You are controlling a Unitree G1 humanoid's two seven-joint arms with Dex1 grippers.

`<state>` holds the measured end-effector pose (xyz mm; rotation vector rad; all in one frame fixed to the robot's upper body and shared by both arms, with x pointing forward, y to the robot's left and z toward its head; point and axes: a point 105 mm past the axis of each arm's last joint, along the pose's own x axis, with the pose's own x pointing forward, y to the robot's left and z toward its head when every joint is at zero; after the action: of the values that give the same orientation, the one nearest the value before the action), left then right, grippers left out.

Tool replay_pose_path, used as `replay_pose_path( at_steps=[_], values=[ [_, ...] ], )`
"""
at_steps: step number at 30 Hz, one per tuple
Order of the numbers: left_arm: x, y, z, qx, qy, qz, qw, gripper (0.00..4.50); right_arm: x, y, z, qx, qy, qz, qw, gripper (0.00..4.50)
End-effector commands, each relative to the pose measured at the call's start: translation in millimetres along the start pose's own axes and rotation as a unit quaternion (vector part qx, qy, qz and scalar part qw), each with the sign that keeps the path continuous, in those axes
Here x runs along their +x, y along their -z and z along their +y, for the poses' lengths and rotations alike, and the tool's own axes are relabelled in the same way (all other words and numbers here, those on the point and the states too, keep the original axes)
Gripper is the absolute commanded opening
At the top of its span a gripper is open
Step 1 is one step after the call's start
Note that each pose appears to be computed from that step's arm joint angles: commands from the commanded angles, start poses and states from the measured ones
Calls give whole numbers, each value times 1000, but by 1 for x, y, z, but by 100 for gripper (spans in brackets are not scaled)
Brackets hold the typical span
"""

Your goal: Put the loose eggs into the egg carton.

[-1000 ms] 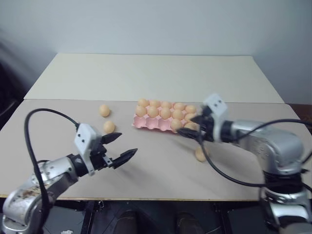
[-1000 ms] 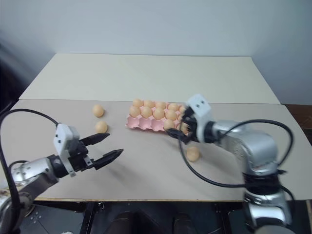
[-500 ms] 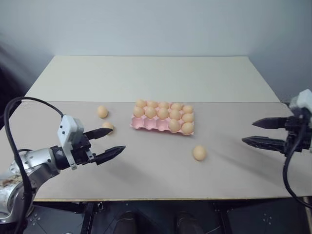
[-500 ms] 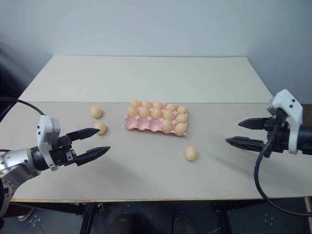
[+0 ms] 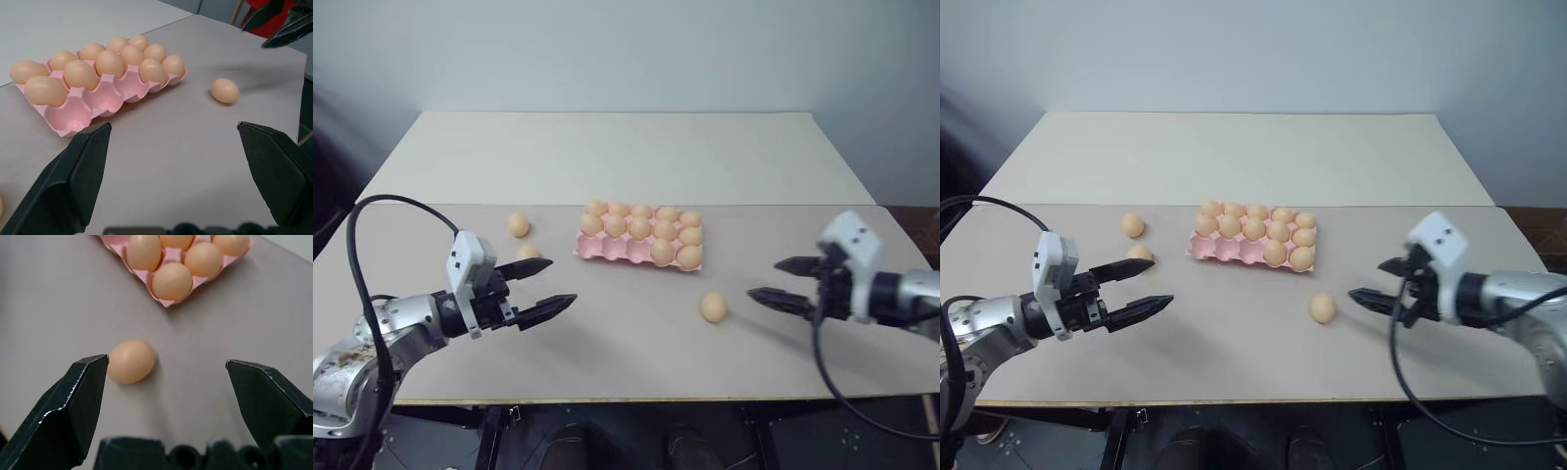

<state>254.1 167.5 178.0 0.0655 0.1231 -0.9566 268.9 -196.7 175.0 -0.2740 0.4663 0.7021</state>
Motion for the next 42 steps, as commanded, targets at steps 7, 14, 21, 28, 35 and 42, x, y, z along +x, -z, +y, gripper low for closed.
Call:
replay_pose_path(
  at_steps=[7, 14, 21, 28, 35, 42],
  values=[
    [4, -6, -3, 23, -2, -14, 1000, 450, 28, -1, 24, 34, 47, 24, 998, 448],
    [5, -4, -5, 21, -4, -12, 1000, 450, 38, 13, 36, 33, 53, 59, 996, 448],
    [5, -3, -6, 20, -6, -13, 1000, 450, 54, 20, 33, 32, 82, 69, 994, 448],
    [3, -5, -8, 22, -15, -14, 1000, 450, 66, 22, 31, 31, 86, 68, 993, 448],
    [0, -4, -10, 21, -21, -12, 999, 450, 71, 21, 29, 32, 79, 59, 995, 448],
    [0, -4, -11, 23, -25, -11, 999, 450, 73, 17, 27, 26, 77, 47, 996, 290]
  ],
)
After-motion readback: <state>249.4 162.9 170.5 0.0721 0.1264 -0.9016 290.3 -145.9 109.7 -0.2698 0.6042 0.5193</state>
